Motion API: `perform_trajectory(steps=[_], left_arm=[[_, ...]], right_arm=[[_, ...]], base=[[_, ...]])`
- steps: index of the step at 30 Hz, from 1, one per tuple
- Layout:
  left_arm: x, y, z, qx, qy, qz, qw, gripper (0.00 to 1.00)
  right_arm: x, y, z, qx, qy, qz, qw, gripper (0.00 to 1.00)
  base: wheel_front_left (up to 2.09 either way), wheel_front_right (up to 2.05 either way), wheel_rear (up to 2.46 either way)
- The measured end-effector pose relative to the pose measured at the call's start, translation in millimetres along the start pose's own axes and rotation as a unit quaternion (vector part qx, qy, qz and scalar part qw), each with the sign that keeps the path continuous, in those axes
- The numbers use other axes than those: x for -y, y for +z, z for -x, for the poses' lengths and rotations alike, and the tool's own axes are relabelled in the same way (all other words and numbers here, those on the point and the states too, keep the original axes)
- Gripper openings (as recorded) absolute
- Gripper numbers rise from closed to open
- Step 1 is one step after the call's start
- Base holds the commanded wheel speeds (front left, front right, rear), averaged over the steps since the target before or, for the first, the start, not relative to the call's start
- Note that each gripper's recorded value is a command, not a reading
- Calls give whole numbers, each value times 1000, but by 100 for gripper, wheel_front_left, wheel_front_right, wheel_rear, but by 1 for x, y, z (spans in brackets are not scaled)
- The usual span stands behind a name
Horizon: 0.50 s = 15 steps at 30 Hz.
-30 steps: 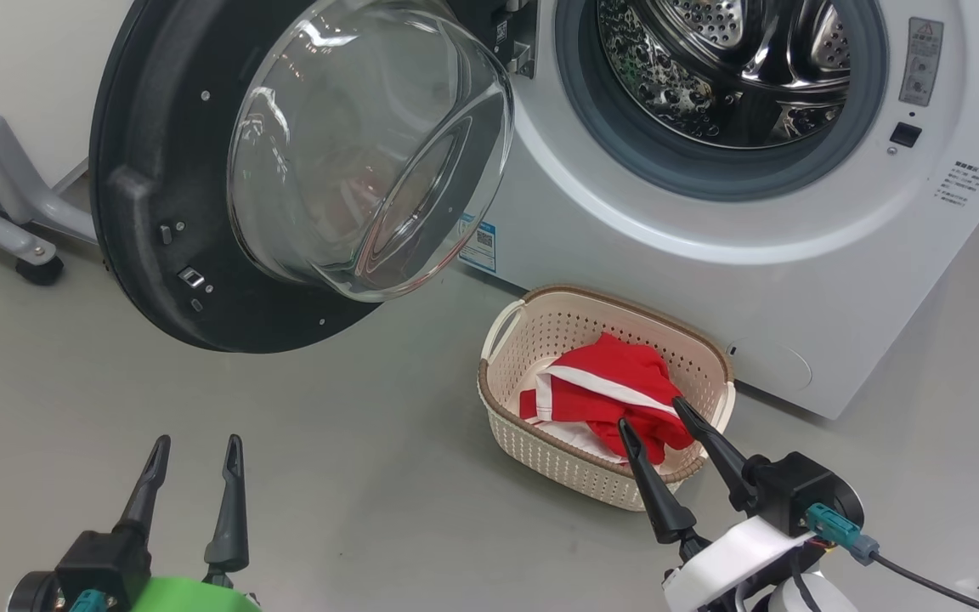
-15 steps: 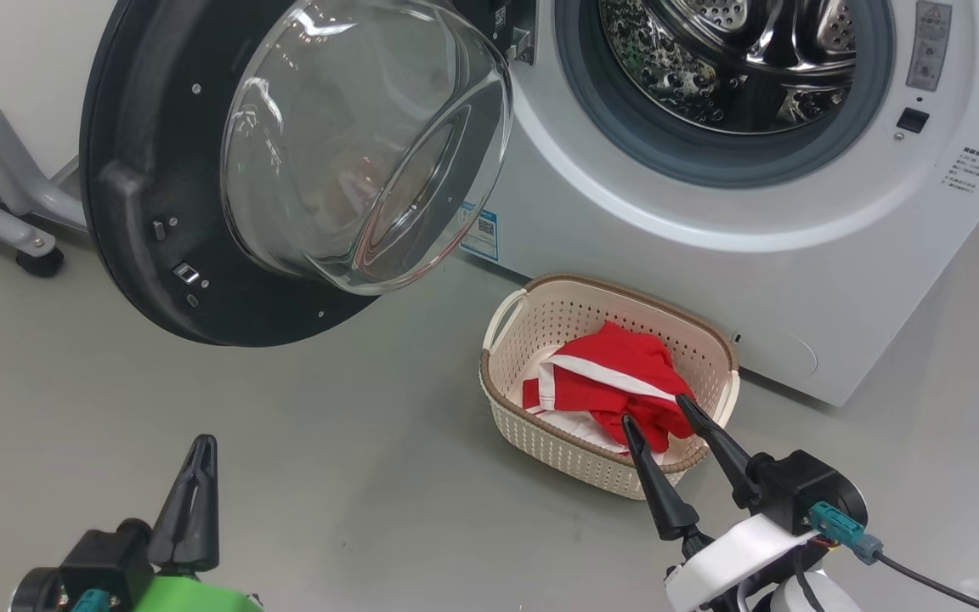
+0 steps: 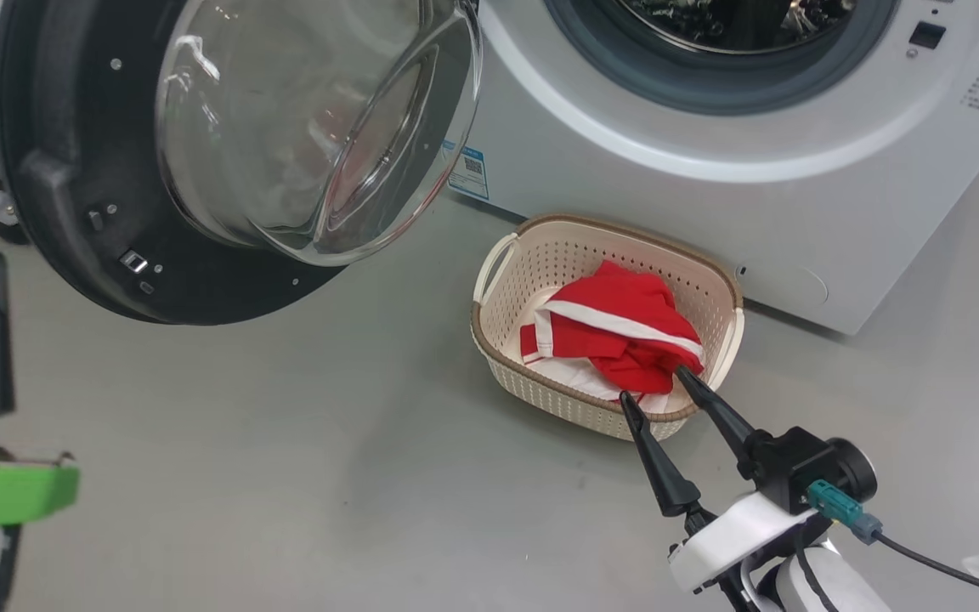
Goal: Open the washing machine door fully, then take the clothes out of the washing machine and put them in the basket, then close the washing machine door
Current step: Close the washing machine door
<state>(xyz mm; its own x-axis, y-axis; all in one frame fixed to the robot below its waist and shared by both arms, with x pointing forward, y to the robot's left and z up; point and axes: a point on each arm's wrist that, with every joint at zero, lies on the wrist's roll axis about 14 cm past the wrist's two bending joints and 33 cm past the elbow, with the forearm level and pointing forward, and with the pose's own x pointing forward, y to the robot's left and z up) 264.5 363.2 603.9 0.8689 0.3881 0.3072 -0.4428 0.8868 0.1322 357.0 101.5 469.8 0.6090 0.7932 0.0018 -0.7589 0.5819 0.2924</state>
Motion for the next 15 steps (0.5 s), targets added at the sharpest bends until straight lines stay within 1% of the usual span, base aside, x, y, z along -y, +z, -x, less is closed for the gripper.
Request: perform_trajectory(steps=[4,8,11,13,14,15], left_arm=[[-12,42,-36,64,-12,-55,996,0],[-32,76,-68,107,3,-86,991,0],[-44,91,-88,123,18,-82,989,0],[-52,95,-101,129,33,-62,989,0],[-52,95,-101,129,33,-62,989,0],[-57,96,-107,130,43,-45,990,0]], right_arm=[[15,-1,-4,-3,-5,11,1000,100],[31,-4,-7,-7,-12,14,1000,100],[40,-6,-9,-9,-20,11,1000,100],[47,-9,-8,-12,-26,10,1000,100],[47,-9,-8,-12,-26,10,1000,100],[50,-10,-7,-12,-29,10,999,100]], base=[[0,0,0],[0,0,0],[0,0,0],[0,0,0],[0,0,0],[0,0,0]])
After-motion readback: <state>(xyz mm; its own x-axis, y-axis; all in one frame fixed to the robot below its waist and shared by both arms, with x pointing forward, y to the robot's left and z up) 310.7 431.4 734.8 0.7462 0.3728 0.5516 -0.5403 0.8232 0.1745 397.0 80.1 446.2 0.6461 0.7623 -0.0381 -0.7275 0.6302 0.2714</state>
